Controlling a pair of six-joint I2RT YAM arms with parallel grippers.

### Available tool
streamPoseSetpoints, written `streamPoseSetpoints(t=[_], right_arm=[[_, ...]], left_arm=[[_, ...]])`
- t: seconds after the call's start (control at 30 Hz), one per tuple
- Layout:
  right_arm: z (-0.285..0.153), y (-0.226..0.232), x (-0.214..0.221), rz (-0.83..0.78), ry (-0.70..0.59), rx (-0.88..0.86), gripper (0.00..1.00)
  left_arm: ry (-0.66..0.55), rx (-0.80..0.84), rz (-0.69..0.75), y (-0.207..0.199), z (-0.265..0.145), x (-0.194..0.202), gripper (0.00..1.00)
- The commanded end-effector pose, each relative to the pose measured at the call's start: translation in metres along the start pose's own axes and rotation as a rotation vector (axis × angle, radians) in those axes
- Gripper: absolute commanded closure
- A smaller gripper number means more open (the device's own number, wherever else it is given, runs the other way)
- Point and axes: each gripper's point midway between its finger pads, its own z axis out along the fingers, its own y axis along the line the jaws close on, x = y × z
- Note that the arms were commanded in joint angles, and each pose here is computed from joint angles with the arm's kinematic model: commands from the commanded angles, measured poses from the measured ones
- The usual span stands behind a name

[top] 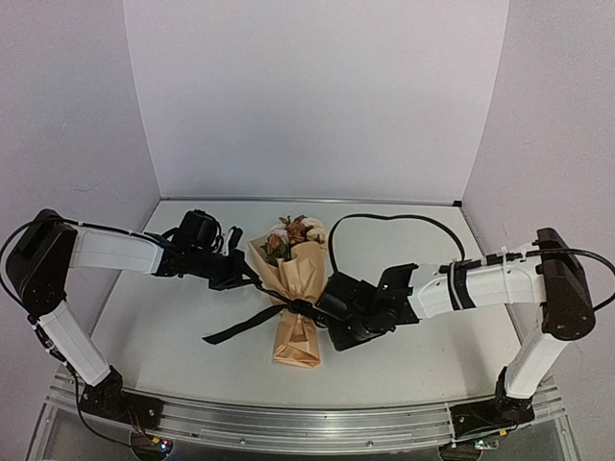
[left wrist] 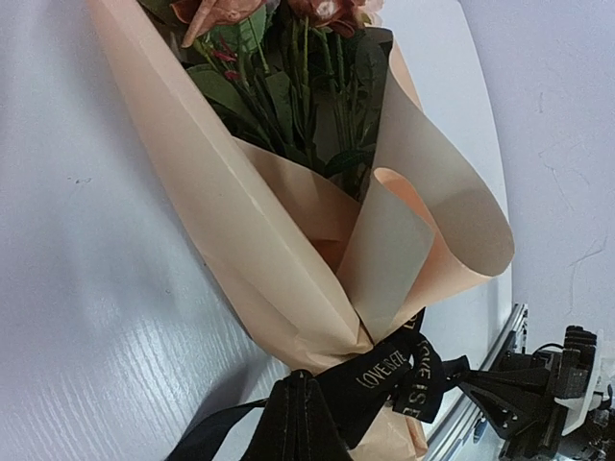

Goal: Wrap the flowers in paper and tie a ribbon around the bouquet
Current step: Tie the half-tied ribbon around the folded bouquet.

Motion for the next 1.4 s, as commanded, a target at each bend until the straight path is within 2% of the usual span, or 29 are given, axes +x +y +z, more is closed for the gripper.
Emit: streamPoseSetpoints(t=[0.0, 0.43, 0.8, 1.37], right_arm=[[-0.008, -0.012, 0.005, 0.025, 0.001, 0.019, 1.0], [0.011, -0.017, 0.027, 0.002, 0.077, 0.051, 1.0], [0.025, -0.032, 0.043, 0.057, 0.136, 0.098, 1.0], [0.036, -0.051, 0.03, 0.159, 0.167, 0.081, 1.0]], left_arm=[[-0.051, -0.012, 0.016, -0.002, -0.014, -0.01, 1.0], [-0.106, -0.114, -0.07, 0.028, -0.027, -0.009, 1.0], [-0.105, -0.19, -0.163, 0.063, -0.031, -0.002, 1.0], [-0.125, -0.266, -0.33, 0.119, -0.047, 0.002, 1.0]])
